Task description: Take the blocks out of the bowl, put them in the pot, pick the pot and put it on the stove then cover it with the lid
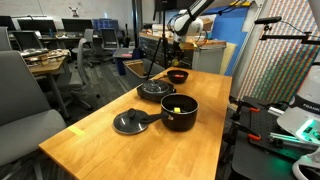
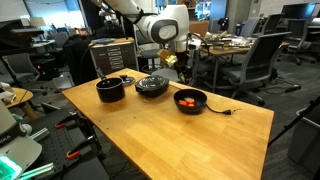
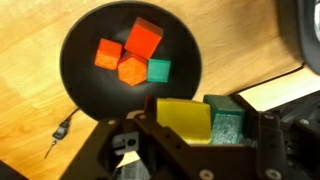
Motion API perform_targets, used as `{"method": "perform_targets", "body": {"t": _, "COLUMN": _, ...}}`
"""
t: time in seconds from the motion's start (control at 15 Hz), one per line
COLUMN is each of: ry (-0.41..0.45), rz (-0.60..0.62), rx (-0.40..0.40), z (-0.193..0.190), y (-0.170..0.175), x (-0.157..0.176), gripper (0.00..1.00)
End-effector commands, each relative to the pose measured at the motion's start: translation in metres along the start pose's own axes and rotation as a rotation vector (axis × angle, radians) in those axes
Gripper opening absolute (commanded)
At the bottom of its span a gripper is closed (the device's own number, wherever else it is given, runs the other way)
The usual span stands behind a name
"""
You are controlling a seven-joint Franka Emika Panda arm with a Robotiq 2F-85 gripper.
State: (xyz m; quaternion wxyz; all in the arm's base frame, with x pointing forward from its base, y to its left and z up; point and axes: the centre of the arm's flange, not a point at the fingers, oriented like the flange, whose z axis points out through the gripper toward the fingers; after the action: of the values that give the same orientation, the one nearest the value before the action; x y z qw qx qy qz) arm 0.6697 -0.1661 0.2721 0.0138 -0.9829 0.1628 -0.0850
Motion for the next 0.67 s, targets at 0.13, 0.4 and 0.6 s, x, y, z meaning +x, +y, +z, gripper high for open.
{"method": "perform_targets", "body": {"t": 0.13, "ry": 0.004, "rz": -0.301, "rx": 0.087, "z": -0.047, "y": -0.084, "x": -0.099, "gripper": 0.49}}
{"method": "perform_targets", "body": {"t": 0.4, "ry": -0.024, "rz": -0.516, "rx": 0.158, "z": -0.053, "y": -0.155, "x": -0.173, "gripper": 0.49}}
{"method": "perform_targets", "body": {"t": 0.6, "ry": -0.093, "rz": -0.596, "rx": 0.178, "z": -0.046, "y": -0.205, "x": -0.240, "gripper": 0.49}}
